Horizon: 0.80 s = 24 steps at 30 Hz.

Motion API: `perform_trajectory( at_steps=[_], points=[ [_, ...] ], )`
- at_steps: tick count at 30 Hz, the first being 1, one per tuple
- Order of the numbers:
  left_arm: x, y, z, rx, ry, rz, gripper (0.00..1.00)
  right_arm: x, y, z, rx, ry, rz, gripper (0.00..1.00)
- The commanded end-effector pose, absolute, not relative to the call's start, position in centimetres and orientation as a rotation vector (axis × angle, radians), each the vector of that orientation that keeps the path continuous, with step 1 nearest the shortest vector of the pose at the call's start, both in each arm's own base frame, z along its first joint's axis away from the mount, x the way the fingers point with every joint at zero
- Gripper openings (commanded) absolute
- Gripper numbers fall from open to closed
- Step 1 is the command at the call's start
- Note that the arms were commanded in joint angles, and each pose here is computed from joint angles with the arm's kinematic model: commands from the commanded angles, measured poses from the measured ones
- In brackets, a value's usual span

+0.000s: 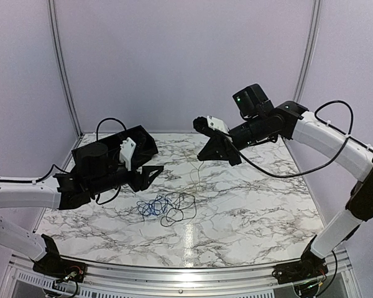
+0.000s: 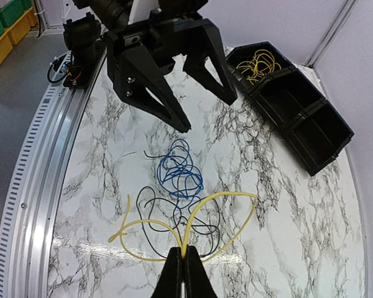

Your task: Untangle the cables

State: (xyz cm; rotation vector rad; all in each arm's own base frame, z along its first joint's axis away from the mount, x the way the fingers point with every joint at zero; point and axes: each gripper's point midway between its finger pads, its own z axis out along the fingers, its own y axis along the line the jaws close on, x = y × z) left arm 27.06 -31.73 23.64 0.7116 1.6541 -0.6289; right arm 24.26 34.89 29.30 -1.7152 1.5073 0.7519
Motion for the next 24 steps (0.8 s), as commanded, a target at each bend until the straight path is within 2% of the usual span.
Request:
perform_trajectory(
  at_steps=[1,8,14,24],
  points=[
    [25.2,-33.5,25.4,0.945,1.538,-0.648,0.63,22.2,35.9,29.6,-1.787,1.437,0.777,0.00],
    [24.2,-35.6,27.7,1.058,1.428,-0.694,0.59,19.9,37.4,28.8,-1.863,1.408,0.807,0.00],
    [23.1,-37.6,27.9,1.206,1.390,-0.749,0.51,19.7,38.0,29.1,-1.863,1.402,0.827,0.00],
    [23.3,-35.4,28.1,1.259,1.441,-0.586,0.48,20.2,37.9,28.4,-1.863,1.428,0.792,0.00]
  ],
)
